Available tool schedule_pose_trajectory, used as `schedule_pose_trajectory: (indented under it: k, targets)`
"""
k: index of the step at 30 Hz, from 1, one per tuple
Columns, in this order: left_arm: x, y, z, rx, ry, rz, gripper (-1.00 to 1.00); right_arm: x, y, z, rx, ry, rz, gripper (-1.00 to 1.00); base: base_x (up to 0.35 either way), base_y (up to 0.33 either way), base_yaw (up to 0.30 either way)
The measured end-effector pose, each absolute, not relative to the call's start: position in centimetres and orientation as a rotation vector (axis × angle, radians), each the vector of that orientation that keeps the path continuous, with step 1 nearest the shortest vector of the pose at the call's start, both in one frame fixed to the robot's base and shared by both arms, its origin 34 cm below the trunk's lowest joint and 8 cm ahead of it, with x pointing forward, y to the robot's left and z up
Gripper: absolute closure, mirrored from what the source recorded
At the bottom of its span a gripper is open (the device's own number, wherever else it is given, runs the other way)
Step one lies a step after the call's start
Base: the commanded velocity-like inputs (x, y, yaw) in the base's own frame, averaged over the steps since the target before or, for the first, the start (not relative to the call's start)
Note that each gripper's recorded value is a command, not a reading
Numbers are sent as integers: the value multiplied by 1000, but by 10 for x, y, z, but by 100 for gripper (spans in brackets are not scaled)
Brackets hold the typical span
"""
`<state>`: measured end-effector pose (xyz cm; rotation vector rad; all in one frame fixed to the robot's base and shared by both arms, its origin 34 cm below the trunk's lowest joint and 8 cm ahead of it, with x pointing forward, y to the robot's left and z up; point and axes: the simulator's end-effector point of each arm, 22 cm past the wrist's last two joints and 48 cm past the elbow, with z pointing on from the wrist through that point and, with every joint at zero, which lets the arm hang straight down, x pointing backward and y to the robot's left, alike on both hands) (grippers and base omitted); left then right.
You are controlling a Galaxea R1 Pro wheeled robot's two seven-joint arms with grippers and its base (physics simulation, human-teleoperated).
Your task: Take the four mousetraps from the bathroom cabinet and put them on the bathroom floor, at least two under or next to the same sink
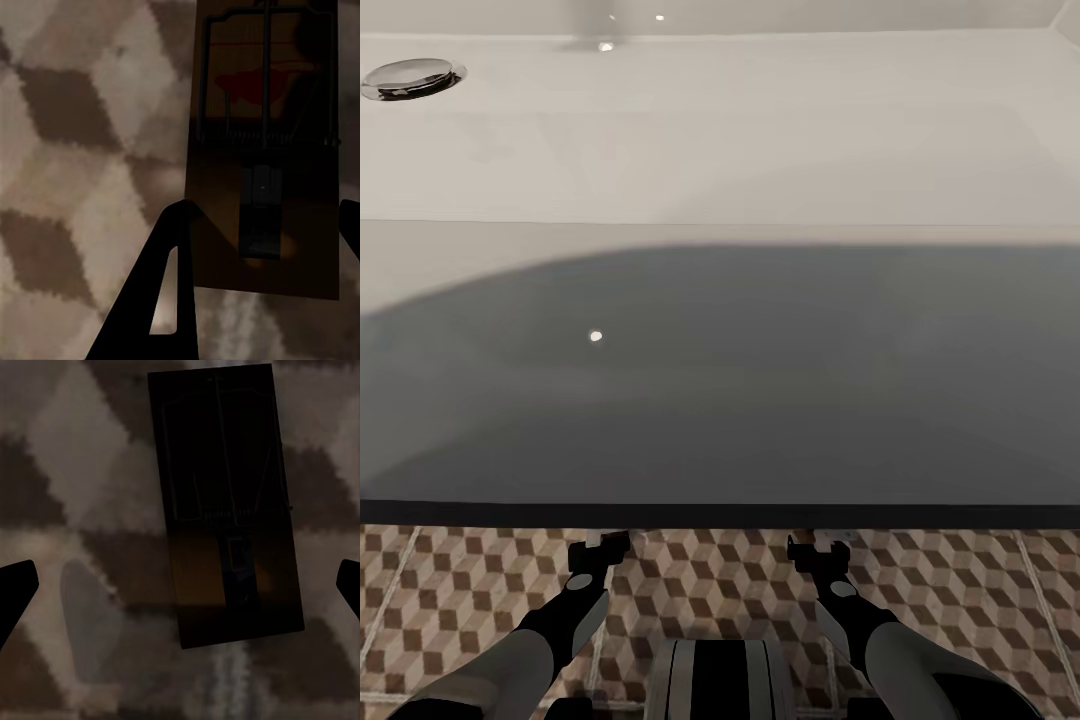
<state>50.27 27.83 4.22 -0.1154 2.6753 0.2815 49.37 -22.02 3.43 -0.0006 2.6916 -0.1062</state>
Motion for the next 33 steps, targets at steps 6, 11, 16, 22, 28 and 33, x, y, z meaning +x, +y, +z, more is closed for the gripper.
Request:
schedule_pose_trajectory:
  k: [6, 11, 16, 22, 28, 33]
  targets:
    - [503, 278, 42, -115, 2676, 282, 100, 494, -220, 34, -1, 2692, -106, -100, 0, 0, 0]
    - [503, 277, 42, -116, 2676, 279, 100, 494, -220, 34, -1, 2692, -106, -100, 0, 0, 0]
    - [503, 276, 42, -116, 2676, 277, 100, 494, -220, 34, -1, 2692, -106, -100, 0, 0, 0]
    - [503, 276, 42, -117, 2677, 278, -100, 494, -220, 34, -1, 2692, -106, -100, 0, 0, 0]
    - [503, 276, 42, -117, 2675, 278, -100, 494, -220, 34, -1, 2692, -106, -100, 0, 0, 0]
    - [503, 276, 42, -117, 2675, 277, -100, 494, -220, 34, -1, 2692, -106, -100, 0, 0, 0]
